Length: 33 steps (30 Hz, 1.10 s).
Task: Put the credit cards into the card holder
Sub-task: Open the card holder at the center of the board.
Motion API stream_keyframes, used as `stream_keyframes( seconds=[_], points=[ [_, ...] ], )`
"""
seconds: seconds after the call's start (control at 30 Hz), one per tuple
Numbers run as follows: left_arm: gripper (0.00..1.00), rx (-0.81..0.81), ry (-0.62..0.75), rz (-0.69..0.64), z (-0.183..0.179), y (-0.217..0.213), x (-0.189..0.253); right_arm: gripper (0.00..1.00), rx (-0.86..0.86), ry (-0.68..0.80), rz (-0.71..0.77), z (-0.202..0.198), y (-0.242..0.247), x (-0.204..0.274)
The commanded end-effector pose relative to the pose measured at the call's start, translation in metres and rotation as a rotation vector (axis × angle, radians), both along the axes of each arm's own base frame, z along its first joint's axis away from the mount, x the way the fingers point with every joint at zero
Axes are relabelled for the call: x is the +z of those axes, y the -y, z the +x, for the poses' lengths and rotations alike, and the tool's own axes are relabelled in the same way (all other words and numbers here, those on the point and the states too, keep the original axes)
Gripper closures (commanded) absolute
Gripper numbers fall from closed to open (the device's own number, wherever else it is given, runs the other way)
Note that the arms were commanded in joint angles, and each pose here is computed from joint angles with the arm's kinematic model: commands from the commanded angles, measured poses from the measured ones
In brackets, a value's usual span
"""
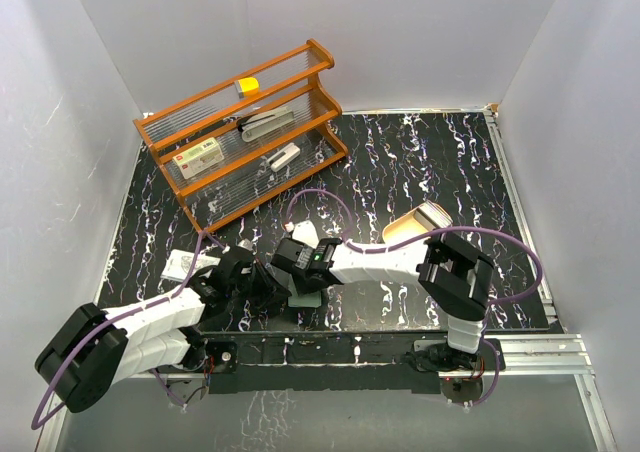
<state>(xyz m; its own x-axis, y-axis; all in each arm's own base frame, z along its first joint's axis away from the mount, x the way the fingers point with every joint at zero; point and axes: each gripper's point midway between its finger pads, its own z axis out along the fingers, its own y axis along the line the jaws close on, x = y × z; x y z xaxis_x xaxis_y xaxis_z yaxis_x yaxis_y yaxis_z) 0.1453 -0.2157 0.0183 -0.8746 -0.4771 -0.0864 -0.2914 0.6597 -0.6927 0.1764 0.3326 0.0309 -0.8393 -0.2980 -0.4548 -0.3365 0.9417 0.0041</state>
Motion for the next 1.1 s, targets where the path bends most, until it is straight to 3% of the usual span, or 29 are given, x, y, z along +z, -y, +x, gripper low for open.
stream_keyframes(
  seconds=[0.0,0.13,0.3,0.53,0.67,1.07],
  points=[
    [1.0,-0.001,-0.008,-0.005,-0.004,-0.001,-0.001,0.63,-0.016,0.022,0.005,0.005,-0.007,-0.012],
    [1.0,-0.002,-0.008,-0.001,-0.003,-0.001,0.0,0.83,-0.037,0.058,-0.063,0.01,0.008,-0.019],
    [1.0,-0.003,-0.025,0.037,-0.007,-0.007,-0.006,1.0,-0.018,0.091,-0.033,0.013,0.009,-0.012],
    [1.0,0.008,-0.049,0.083,-0.014,-0.018,-0.014,1.0,-0.013,0.127,0.066,0.015,0.004,0.006],
    [1.0,0.013,-0.053,0.099,-0.016,-0.022,-0.017,1.0,-0.006,0.152,0.201,0.02,-0.004,0.03],
    [1.0,0.022,-0.057,0.119,-0.019,-0.028,-0.02,1.0,-0.029,0.015,0.588,0.024,-0.001,0.065]
  ],
)
